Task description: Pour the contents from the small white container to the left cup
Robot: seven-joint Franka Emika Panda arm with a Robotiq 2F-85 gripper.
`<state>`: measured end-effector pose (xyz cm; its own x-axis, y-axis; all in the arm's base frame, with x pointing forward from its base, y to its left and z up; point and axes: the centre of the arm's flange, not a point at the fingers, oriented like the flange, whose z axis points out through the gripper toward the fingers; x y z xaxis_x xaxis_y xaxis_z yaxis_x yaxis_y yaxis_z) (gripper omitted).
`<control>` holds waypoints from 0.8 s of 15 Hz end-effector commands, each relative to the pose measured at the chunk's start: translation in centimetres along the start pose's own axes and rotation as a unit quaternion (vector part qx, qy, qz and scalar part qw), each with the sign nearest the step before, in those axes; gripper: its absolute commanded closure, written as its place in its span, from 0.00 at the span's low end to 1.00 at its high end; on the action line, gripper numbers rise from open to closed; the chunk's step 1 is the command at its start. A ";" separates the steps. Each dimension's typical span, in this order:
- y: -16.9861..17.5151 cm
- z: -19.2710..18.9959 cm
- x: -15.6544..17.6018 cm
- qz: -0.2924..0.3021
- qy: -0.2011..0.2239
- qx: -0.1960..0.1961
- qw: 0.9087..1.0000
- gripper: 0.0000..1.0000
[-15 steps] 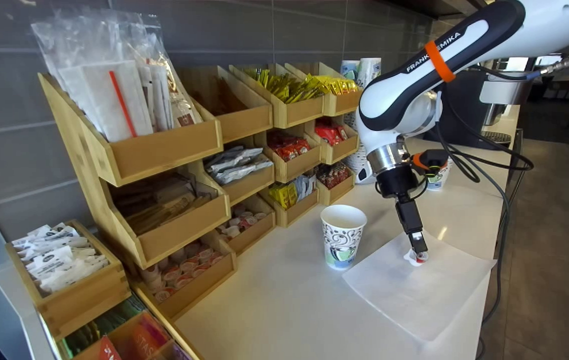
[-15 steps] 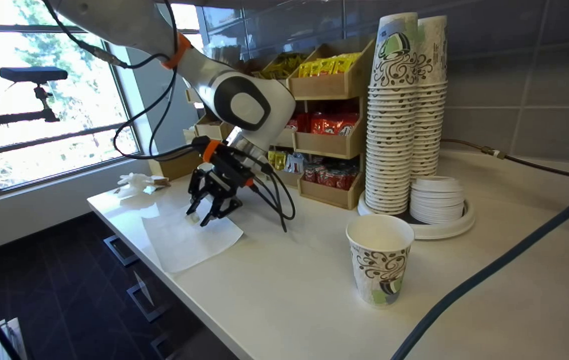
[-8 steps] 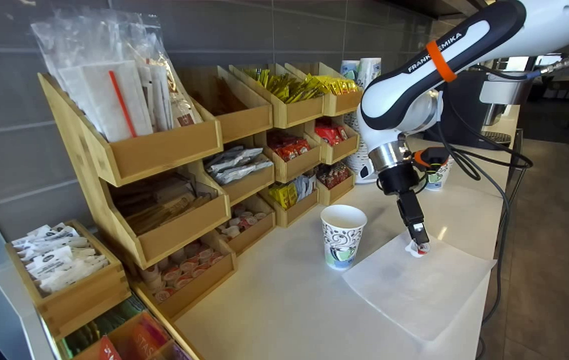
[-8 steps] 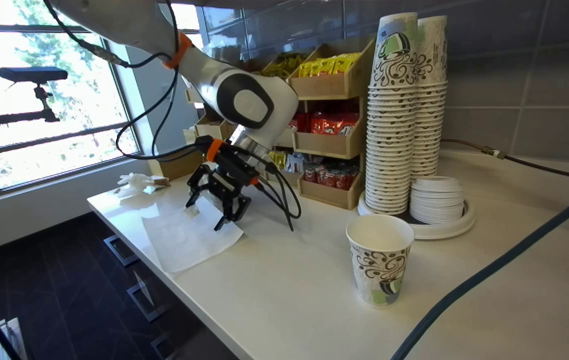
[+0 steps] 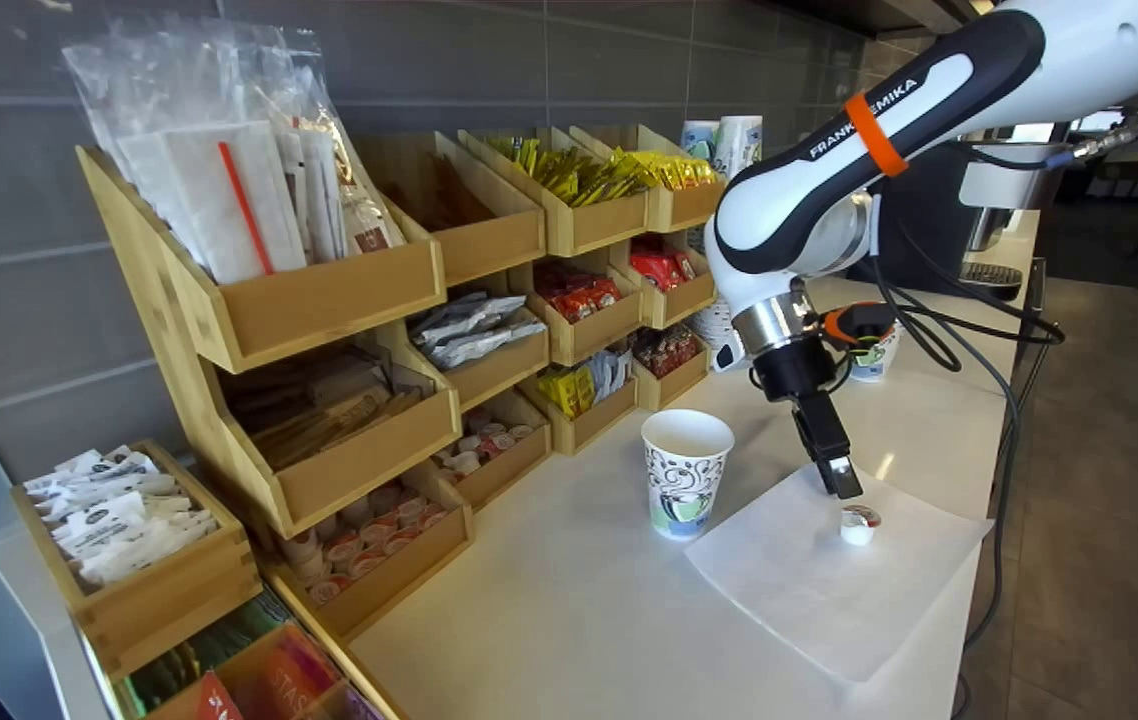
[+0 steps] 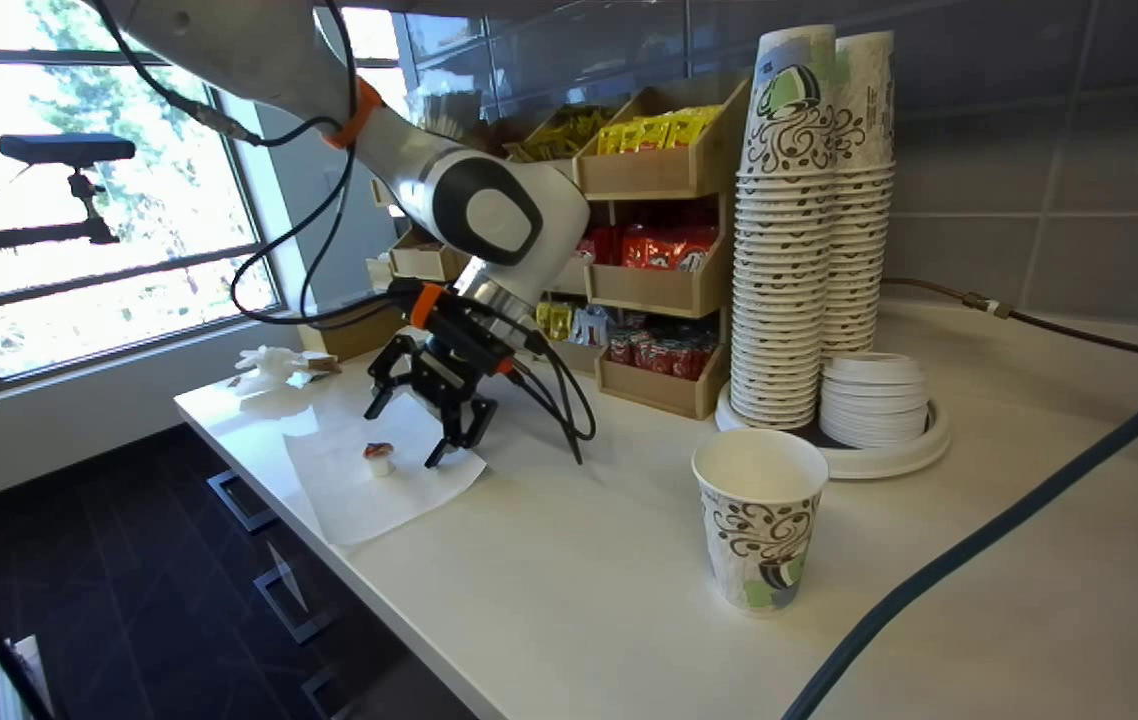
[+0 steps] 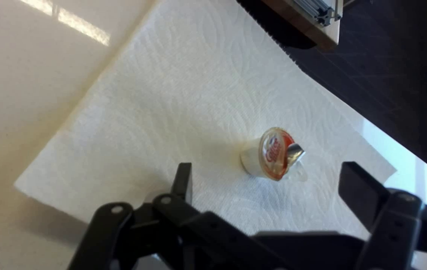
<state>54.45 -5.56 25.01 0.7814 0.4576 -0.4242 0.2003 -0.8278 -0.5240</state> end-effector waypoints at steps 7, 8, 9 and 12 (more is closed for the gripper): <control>-1.6 -4.1 -1.1 0.001 0.008 -0.042 0.999 0.00; -2.2 -5.2 -1.8 -0.004 0.017 -0.052 0.998 0.00; -2.9 -6.1 -2.4 -0.010 0.024 -0.063 0.998 0.00; -5.1 -8.7 -4.8 -0.030 0.054 -0.101 0.993 0.00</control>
<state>56.23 -6.24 31.82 0.8134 0.4622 -0.3532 0.2936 -0.8504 -0.4366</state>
